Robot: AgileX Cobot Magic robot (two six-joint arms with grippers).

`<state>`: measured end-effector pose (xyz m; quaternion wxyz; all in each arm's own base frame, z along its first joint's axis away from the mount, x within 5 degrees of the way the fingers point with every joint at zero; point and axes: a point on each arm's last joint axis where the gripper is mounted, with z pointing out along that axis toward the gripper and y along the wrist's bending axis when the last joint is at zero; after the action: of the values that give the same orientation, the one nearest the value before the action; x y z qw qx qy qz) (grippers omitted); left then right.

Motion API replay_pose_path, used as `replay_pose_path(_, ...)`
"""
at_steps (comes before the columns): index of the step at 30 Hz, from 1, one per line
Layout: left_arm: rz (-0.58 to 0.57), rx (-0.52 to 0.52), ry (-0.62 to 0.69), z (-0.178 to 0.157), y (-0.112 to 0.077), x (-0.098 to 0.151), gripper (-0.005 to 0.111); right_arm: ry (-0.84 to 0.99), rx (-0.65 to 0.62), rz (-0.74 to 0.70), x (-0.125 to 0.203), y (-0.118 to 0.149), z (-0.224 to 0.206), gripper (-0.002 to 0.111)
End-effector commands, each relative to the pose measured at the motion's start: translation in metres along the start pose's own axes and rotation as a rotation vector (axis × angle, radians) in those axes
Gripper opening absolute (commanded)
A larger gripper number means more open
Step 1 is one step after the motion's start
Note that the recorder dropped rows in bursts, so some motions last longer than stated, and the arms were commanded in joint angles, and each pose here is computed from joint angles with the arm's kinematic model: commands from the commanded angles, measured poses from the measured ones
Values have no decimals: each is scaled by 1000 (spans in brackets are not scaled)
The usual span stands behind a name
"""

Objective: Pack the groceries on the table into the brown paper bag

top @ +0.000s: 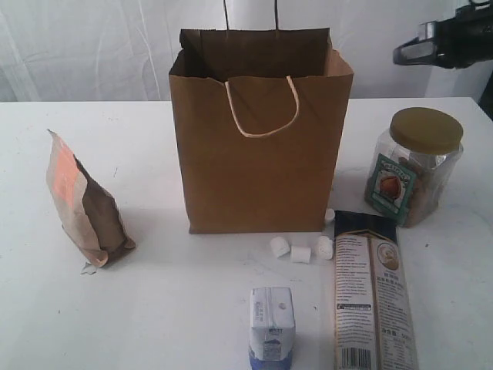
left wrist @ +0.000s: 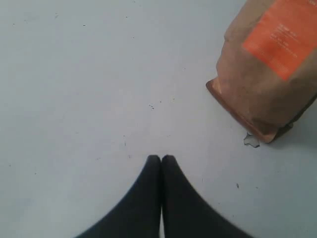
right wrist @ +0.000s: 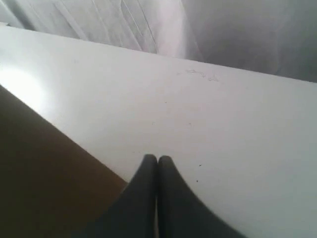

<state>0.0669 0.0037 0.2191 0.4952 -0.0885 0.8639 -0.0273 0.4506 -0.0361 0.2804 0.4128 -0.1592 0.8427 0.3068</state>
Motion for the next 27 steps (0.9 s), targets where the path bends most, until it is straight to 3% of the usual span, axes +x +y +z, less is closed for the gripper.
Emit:
replay_pose_path(1, -10, 13, -4, 0, -1, 0, 0, 155, 61, -8, 13, -4, 23, 0)
replay_pose_path(8, -10, 13, -4, 0, -1, 0, 0, 328, 146, -15, 27, -11, 16, 0)
replay_pose_path(13, -10, 13, -4, 0, -1, 0, 0, 480, 63, -9, 34, 3, 4, 0)
replay_pose_path(16, -10, 13, -4, 0, -1, 0, 0, 480, 84, -30, 30, 8, -3, 0)
replay_pose_path(21, -10, 13, -4, 0, -1, 0, 0, 531, 228, 39, 25, 11, -21, 0)
replay_pose_path(27, -10, 14, -6, 0, -1, 0, 0, 544, 353, -16, 18, 11, -36, 0)
